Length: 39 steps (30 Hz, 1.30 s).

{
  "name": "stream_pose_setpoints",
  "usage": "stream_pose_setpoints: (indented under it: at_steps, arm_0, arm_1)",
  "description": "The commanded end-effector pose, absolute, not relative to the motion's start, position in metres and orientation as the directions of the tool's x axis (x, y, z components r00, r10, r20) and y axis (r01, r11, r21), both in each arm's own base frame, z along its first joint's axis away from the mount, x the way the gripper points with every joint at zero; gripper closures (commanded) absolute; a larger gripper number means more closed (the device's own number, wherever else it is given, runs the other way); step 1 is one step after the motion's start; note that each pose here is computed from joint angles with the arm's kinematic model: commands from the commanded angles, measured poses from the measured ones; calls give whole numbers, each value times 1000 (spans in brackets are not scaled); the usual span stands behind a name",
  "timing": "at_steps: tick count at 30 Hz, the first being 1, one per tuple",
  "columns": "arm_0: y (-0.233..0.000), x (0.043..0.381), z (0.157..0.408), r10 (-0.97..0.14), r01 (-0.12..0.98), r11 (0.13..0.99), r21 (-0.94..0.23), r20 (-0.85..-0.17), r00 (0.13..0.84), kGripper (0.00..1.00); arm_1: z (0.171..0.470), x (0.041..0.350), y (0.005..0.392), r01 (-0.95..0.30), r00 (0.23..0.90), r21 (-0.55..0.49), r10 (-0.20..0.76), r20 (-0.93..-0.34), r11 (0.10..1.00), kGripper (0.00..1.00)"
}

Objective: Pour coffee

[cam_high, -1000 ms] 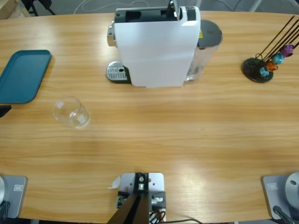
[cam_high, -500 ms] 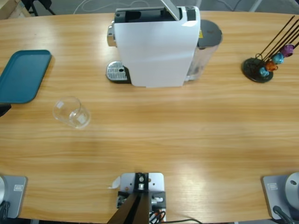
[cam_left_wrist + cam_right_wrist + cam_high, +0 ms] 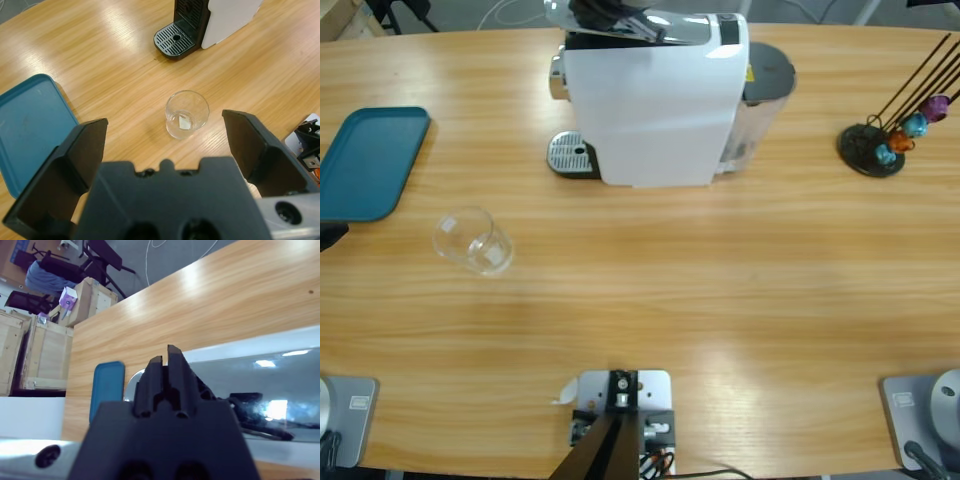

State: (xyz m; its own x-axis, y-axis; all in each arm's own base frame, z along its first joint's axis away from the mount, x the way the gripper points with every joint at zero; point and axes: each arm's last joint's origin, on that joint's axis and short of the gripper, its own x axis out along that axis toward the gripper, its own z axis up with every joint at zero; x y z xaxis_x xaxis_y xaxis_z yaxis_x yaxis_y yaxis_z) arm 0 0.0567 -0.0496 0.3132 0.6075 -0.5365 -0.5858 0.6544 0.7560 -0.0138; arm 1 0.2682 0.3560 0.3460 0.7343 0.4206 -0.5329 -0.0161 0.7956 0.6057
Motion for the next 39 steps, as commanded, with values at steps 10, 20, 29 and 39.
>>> stream_pose_setpoints:
  at_steps: [10, 20, 29, 39]
  arm_0:
    - [-52, 60, 309, -515, 651, 759, -5, -616, 596, 0]
    - [-46, 50, 308, -573, 675, 738, -32, -559, 600, 0]
    - [-39, 41, 330, -586, 673, 738, -46, -537, 606, 0]
    - [-40, 45, 333, -525, 609, 790, -71, -591, 613, 0]
  arm_1:
    - [204, 256, 377, 151, 468, 334, 230, -853, 930, 1000]
    - [362, 269, 383, -459, 660, 165, 459, -595, 873, 32]
    - [434, 231, 335, -448, 685, -2, 342, -643, 894, 0]
    - [429, 167, 241, -528, 633, -9, 386, -671, 849, 0]
